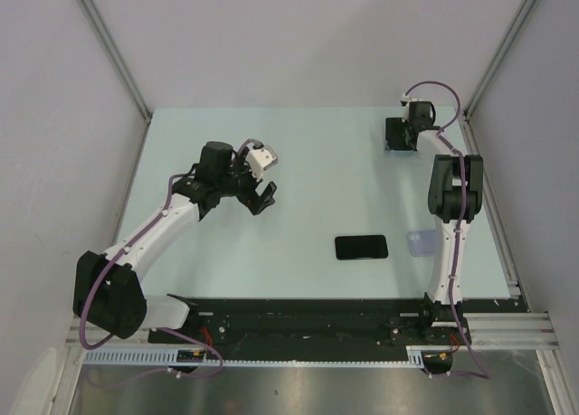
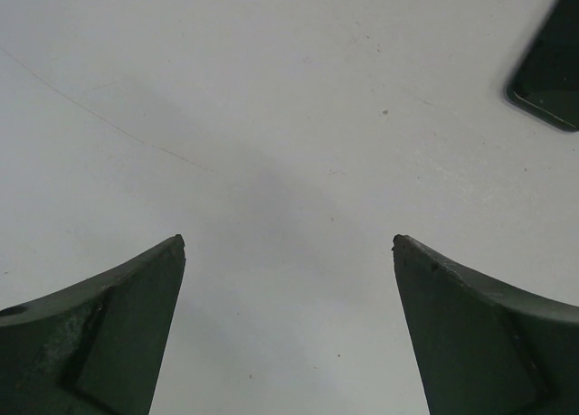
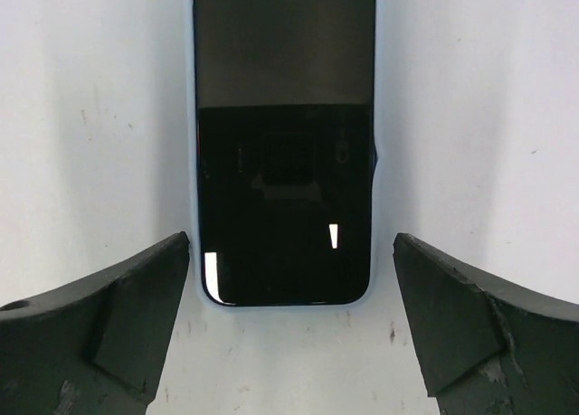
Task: Take the phone out of the phone case
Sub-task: Pick up the phone at the center of the board.
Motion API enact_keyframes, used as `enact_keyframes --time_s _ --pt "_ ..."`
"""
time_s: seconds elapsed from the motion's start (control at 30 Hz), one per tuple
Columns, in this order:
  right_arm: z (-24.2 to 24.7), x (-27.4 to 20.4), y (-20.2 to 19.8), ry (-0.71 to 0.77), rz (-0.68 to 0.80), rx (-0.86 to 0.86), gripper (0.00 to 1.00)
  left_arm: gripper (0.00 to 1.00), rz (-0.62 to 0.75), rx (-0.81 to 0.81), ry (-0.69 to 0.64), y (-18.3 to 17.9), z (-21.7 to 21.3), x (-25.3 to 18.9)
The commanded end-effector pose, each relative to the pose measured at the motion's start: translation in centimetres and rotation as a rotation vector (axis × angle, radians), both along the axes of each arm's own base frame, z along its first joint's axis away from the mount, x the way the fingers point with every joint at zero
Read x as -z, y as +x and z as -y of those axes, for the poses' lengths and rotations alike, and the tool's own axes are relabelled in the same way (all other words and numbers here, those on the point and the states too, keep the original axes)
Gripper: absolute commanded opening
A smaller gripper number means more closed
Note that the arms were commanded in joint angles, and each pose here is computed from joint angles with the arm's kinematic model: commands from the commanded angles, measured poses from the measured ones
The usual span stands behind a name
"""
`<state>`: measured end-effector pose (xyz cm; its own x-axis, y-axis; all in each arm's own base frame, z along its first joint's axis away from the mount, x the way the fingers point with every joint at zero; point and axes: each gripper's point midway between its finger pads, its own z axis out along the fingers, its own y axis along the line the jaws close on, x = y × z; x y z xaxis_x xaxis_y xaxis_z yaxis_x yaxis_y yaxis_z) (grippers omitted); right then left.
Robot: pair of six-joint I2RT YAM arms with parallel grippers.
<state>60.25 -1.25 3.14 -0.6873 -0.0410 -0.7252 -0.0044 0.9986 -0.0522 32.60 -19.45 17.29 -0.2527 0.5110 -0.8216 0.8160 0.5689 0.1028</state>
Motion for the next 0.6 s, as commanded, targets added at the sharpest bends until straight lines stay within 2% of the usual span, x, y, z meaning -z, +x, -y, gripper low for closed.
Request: enact_keyframes --time_s 0.0,0.1,0.17,0.2,0.37,0.5,0.57 --pt "-0.1 -0.1 0.9 0.006 0.0 0.02 1.0 1.0 0.026 0.021 -0.049 -0.1 0.5 -1.2" --pt "-0.1 0.4 0.9 0.006 -0.015 0.018 0.99 1.0 0.029 0.023 -0.055 -0.3 0.6 -1.4" --pt "-0.5 0.5 0.8 0.017 -0.022 0.007 0.96 1.0 0.026 0.023 -0.059 -0.4 0.6 -1.4" --pt "-0.6 0.4 0.9 0.021 -0.019 0.003 0.87 1.0 0.029 0.024 -0.063 -0.3 0.6 -1.6" --pt "-0.7 0.7 0.7 0.013 -0.034 -0.01 0.67 1.0 0.028 0.003 -0.066 0.1 0.6 -1.7" --pt "-0.5 1.0 0.1 -0.004 -0.047 -0.023 0.38 1.0 0.004 -0.003 -0.081 0.4 1.0 -1.6" --pt "-0.4 0.8 -0.3 -0.013 -0.047 -0.028 0.32 1.0 -0.013 -0.007 -0.091 0.8 1.3 -1.6"
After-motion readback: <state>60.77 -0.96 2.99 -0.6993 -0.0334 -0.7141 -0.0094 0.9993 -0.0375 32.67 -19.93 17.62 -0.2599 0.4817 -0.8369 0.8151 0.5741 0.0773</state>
